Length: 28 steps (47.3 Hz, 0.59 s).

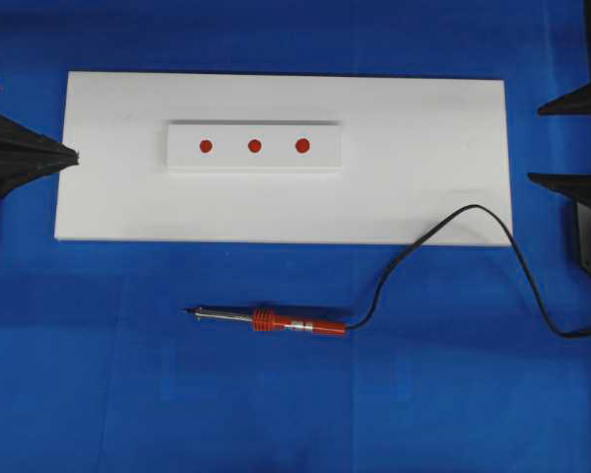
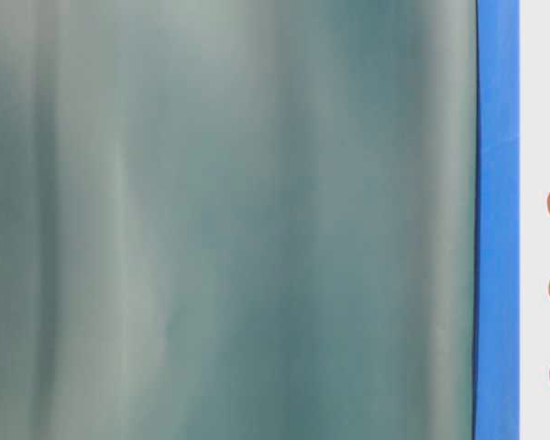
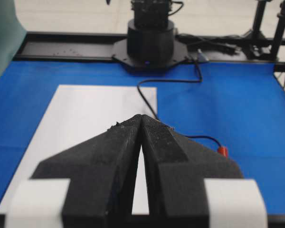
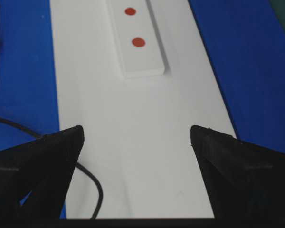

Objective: Touch the tip of the soldering iron to the mark.

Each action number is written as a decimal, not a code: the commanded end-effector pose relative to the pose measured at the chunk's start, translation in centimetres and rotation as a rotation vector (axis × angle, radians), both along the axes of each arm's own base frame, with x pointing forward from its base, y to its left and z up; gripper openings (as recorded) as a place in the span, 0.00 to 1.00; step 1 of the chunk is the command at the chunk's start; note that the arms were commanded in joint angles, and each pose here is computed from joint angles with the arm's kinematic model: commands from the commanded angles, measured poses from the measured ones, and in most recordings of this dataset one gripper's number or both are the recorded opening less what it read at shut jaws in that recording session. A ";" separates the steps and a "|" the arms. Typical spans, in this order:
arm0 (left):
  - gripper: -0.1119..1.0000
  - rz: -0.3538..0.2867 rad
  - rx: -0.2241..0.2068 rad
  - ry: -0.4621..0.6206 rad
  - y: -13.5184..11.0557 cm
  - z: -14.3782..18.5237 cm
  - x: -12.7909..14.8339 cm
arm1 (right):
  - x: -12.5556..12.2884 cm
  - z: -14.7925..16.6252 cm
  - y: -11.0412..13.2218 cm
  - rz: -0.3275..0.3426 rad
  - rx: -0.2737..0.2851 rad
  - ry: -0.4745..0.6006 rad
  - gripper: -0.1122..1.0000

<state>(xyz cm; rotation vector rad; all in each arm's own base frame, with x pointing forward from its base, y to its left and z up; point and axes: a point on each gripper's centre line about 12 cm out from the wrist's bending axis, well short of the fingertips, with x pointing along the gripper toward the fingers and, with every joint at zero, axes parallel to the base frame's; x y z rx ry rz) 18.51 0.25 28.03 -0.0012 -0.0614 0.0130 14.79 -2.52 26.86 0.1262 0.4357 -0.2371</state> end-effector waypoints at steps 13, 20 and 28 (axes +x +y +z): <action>0.12 -0.008 0.000 -0.008 -0.1 0.3 0.1 | 0.3 0.4 0.0 0.002 -0.002 -0.007 0.88; 0.12 -0.009 0.000 -0.008 -0.2 0.3 0.1 | 0.3 0.4 0.0 0.002 -0.004 -0.010 0.88; 0.12 -0.008 0.000 -0.008 -0.1 0.3 0.1 | 0.3 0.3 0.0 0.004 -0.002 -0.009 0.88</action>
